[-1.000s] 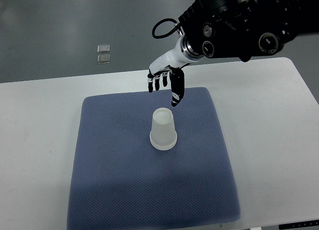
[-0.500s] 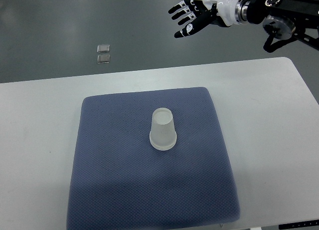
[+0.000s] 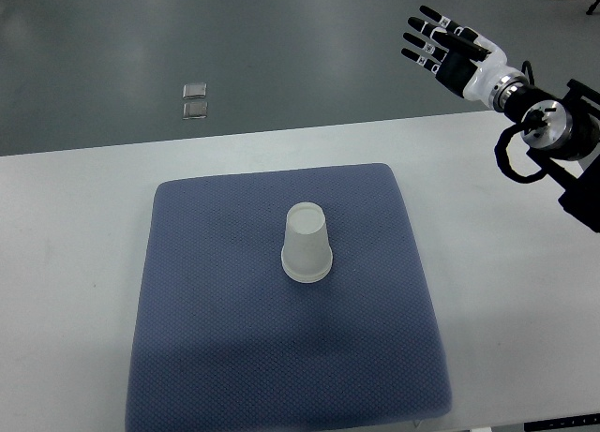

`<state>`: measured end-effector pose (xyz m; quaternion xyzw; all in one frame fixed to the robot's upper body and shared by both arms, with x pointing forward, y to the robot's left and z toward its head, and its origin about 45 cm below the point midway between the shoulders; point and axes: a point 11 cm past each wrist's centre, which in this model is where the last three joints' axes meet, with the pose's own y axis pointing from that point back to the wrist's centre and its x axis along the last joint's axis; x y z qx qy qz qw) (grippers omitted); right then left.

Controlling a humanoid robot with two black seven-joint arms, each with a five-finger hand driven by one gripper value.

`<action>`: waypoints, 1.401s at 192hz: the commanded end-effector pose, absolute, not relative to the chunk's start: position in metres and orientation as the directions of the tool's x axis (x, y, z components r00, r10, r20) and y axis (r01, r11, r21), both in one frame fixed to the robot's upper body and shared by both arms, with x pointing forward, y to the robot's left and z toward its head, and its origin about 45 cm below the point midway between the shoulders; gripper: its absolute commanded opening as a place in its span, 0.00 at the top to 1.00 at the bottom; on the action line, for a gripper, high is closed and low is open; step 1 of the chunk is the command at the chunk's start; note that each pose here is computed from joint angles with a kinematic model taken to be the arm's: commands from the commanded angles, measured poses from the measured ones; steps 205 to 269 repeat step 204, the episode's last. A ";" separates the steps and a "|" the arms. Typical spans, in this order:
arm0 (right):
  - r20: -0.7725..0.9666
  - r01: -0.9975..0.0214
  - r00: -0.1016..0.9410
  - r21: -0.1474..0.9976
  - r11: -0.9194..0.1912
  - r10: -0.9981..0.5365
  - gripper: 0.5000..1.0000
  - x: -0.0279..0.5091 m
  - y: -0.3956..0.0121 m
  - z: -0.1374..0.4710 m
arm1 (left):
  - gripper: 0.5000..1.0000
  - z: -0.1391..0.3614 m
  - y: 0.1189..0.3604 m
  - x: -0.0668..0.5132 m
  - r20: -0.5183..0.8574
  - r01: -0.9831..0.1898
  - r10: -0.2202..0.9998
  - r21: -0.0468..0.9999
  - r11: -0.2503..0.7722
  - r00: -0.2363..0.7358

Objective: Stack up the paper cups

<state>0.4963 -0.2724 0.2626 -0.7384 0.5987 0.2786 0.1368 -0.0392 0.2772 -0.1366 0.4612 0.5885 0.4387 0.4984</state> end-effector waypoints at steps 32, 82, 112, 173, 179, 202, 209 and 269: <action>-0.668 -0.962 0.110 0.115 -0.248 -0.736 0.24 0.486 -0.245 0.234 | 0.00 -0.137 0.278 -0.039 -0.181 0.105 0.980 0.976 0.188 -0.078; -0.685 -0.954 0.098 0.142 -0.263 -0.722 0.22 0.478 -0.235 0.218 | 0.00 -0.137 0.277 -0.040 -0.182 0.107 0.980 0.976 0.190 -0.077; -0.689 -0.953 0.091 0.150 -0.264 -0.719 0.20 0.476 -0.233 0.212 | 0.00 -0.137 0.278 -0.040 -0.181 0.107 0.981 0.976 0.188 -0.077; -0.700 -0.942 0.150 0.112 -0.315 -0.698 0.15 0.470 -0.230 0.208 | 0.00 -0.137 0.277 -0.040 -0.184 0.106 0.980 0.976 0.191 -0.078; -0.701 -0.942 0.150 0.114 -0.317 -0.697 0.15 0.469 -0.229 0.207 | 0.00 -0.137 0.277 -0.040 -0.184 0.106 0.980 0.976 0.191 -0.078; -0.700 -0.942 0.149 0.115 -0.315 -0.699 0.15 0.469 -0.229 0.207 | 0.00 -0.137 0.277 -0.040 -0.184 0.106 0.980 0.976 0.191 -0.078; -0.699 -0.942 0.147 0.115 -0.314 -0.700 0.15 0.469 -0.230 0.207 | 0.00 -0.136 0.276 -0.039 -0.185 0.106 0.980 0.976 0.193 -0.078; -0.699 -0.942 0.147 0.115 -0.314 -0.700 0.15 0.469 -0.230 0.207 | 0.00 -0.136 0.276 -0.039 -0.185 0.106 0.980 0.976 0.193 -0.078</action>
